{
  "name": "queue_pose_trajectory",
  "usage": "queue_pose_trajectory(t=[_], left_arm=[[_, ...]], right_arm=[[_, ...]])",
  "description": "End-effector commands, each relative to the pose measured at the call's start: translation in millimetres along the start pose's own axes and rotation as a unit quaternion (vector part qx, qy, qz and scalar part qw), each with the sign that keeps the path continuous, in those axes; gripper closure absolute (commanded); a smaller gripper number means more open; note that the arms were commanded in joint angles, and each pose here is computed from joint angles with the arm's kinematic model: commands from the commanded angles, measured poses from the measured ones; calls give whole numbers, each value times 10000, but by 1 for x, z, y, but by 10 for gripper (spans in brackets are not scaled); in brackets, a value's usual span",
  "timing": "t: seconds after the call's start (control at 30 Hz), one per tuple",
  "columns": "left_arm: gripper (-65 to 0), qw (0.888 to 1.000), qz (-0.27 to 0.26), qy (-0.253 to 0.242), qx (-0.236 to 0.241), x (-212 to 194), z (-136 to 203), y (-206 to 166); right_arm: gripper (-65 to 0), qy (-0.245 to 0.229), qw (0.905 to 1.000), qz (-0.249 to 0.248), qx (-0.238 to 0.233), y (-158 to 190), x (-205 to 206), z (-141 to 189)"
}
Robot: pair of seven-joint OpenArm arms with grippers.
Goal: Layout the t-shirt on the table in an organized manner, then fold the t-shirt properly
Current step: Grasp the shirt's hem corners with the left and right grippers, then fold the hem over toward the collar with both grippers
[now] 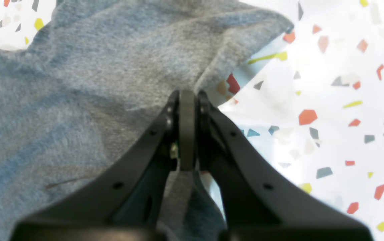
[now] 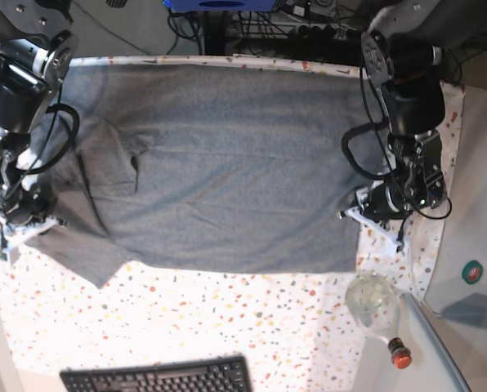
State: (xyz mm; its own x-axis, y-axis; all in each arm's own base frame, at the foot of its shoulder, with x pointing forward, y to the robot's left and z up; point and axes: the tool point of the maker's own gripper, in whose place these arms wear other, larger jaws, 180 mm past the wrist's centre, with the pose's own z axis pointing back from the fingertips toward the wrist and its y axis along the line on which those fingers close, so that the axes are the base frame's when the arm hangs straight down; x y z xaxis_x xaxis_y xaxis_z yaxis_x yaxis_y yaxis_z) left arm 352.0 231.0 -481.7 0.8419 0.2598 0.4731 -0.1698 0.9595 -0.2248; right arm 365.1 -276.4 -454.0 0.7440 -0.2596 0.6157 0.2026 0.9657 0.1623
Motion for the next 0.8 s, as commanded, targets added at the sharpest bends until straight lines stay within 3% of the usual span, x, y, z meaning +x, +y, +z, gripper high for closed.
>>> queue_pose_trajectory(t=[0.0, 0.2, 0.37, 0.57, 0.6, 0.7, 0.77], left_arm=[[0, 9994, -86, -311, 101, 28, 16, 6], [0, 9980, 9, -74, 626, 18, 66, 7], [0, 9959, 40, 625, 646, -29, 74, 3], [0, 9911, 777, 729, 795, -56, 82, 31], [-33, 9909, 811, 712, 808, -56, 83, 33], [-390, 9906, 816, 705, 836, -56, 83, 35], [-573, 9914, 782, 609, 853, -51, 86, 36]], right_arm=[[0, -338, 9994, 43, -1, -3, 27, 5], [0, -338, 9994, 43, -1, -3, 27, 5], [0, -327, 9995, 37, 13, -1, 26, 5], [0, -312, 9995, 37, 11, -1, 25, 5], [0, -312, 9995, 37, 11, -1, 25, 5], [0, -312, 9995, 37, 11, -1, 25, 5], [0, -312, 9995, 37, 11, -1, 25, 5]])
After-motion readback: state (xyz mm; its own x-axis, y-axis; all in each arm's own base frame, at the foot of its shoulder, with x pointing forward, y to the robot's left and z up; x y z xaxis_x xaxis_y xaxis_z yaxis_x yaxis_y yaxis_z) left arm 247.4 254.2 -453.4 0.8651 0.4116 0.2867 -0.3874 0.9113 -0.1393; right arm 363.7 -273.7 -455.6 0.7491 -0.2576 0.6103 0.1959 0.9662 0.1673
